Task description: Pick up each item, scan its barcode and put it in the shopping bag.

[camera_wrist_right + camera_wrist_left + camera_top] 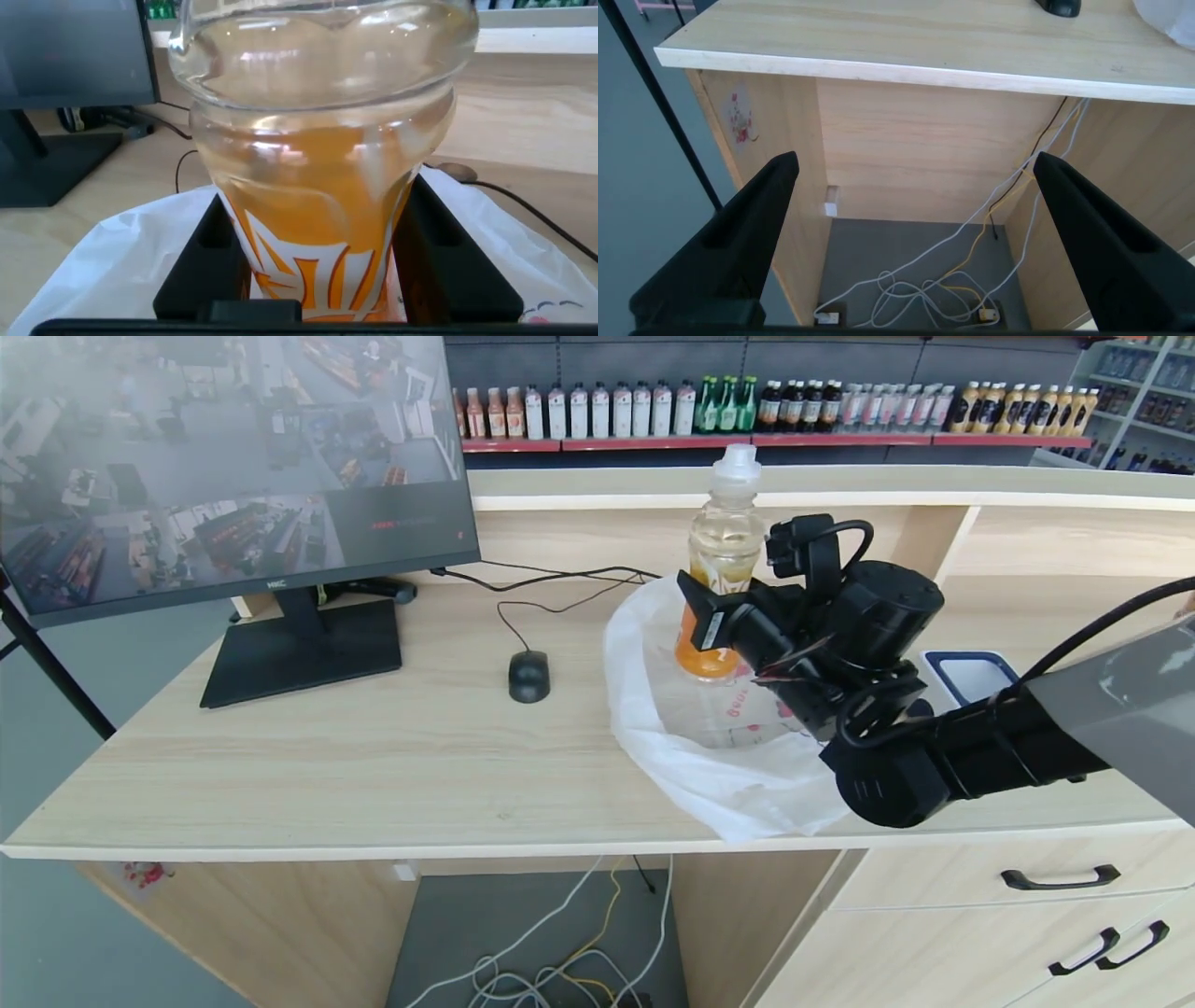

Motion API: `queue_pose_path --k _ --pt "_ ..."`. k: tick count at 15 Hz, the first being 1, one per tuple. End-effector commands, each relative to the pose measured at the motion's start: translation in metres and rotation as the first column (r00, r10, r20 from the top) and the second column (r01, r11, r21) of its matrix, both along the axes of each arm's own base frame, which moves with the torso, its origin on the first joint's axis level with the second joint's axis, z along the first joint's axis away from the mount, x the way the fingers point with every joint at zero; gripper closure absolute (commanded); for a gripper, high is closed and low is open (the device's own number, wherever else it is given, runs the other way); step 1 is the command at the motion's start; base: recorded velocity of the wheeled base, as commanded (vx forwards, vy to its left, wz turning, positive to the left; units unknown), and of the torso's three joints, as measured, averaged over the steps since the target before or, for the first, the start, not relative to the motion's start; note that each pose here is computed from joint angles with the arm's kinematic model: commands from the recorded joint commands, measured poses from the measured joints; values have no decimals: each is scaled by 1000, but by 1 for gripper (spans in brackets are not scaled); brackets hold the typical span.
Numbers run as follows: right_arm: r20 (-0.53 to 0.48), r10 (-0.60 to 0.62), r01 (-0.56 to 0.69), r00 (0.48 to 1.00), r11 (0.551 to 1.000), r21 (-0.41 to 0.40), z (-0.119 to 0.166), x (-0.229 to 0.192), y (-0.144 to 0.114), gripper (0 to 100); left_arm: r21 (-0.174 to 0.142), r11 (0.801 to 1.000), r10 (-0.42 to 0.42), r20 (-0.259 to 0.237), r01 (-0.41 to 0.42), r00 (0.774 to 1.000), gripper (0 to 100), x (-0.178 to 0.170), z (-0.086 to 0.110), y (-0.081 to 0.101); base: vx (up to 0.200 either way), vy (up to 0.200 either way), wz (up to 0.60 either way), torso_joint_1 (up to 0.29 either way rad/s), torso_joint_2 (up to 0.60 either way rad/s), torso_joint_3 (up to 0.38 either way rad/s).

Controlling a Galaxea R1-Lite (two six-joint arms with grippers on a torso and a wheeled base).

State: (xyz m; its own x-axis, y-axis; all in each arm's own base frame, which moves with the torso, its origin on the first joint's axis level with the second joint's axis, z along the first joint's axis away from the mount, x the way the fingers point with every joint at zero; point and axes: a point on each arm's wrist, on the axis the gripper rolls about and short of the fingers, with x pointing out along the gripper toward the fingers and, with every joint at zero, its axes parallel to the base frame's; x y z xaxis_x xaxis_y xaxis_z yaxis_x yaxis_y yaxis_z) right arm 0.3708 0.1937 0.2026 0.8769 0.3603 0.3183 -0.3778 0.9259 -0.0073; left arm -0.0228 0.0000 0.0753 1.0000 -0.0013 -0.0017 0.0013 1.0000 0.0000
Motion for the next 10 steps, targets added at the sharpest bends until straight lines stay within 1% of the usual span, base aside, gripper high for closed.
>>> queue_pose_path --k 1,10 --pt "-21 -11 11 1000 1000 -9 -11 8 -1 100 0 1000 0 0 0 1000 0 0 0 0 0 0 0 0 0 0" --pt "-52 -6 5 999 1000 -22 -28 14 2 100 2 1000 1 0 -1 1000 0 0 0 0 0 0 0 0 0 0"
